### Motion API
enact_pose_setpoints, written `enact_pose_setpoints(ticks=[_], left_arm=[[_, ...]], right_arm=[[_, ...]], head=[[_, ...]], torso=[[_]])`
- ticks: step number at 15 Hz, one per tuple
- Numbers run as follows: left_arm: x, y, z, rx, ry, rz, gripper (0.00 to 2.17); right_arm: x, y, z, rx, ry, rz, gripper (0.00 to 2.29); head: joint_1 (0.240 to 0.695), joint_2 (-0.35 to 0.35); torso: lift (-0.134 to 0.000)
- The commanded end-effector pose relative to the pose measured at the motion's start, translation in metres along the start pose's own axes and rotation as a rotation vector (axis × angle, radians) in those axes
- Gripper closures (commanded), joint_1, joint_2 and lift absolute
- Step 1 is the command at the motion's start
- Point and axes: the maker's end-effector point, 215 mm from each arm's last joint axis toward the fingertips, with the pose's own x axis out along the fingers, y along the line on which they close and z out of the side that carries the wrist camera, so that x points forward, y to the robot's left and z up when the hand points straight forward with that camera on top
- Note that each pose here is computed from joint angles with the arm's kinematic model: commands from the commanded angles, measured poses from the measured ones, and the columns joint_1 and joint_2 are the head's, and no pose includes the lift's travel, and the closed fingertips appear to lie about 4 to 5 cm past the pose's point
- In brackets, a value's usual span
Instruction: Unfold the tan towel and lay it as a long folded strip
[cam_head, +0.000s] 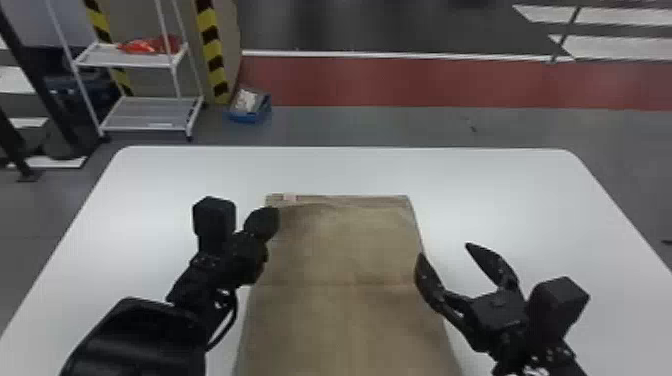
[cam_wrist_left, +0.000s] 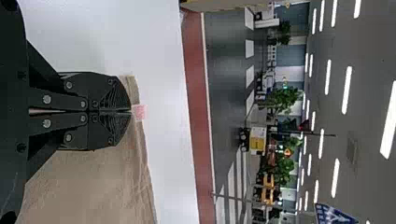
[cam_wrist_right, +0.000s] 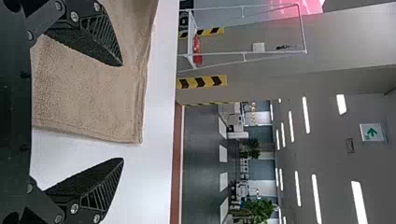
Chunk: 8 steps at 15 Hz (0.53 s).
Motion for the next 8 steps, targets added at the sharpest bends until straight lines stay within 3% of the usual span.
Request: enact_pose_setpoints(ticks=[1, 4, 6, 7, 8], left_arm=[[-0.031, -0.048, 0.006, -0.002, 0.094, -0.081, 1.45], [-0.061, -0.133, -0.011, 0.02, 0.242, -0.237, 1.45], [-0.072, -0.182, -0.021, 0.038, 0.285, -0.319, 1.44], [-0.072, -0.2, -0.02, 0.046, 0.283, -0.351, 1.27], [-0.069, -0.205, -0.027, 0.061, 0.295, -0.359, 0.64]], right_arm=[[-0.001, -0.011, 0.003, -0.008, -0.006, -0.027, 0.17], [-0.011, -0.035, 0.0, -0.008, 0.005, -0.081, 0.17], [-0.017, -0.044, -0.004, 0.001, 0.013, -0.098, 0.17], [-0.019, -0.044, -0.007, 0.003, 0.018, -0.101, 0.17], [-0.021, -0.042, -0.011, 0.004, 0.026, -0.098, 0.17]], head=[[0.695, -0.055], [0.695, -0.141], [0.695, -0.205], [0.695, -0.241], [0.695, -0.275]], torso=[[-0.111], [-0.111], [-0.111], [-0.111], [-0.111]])
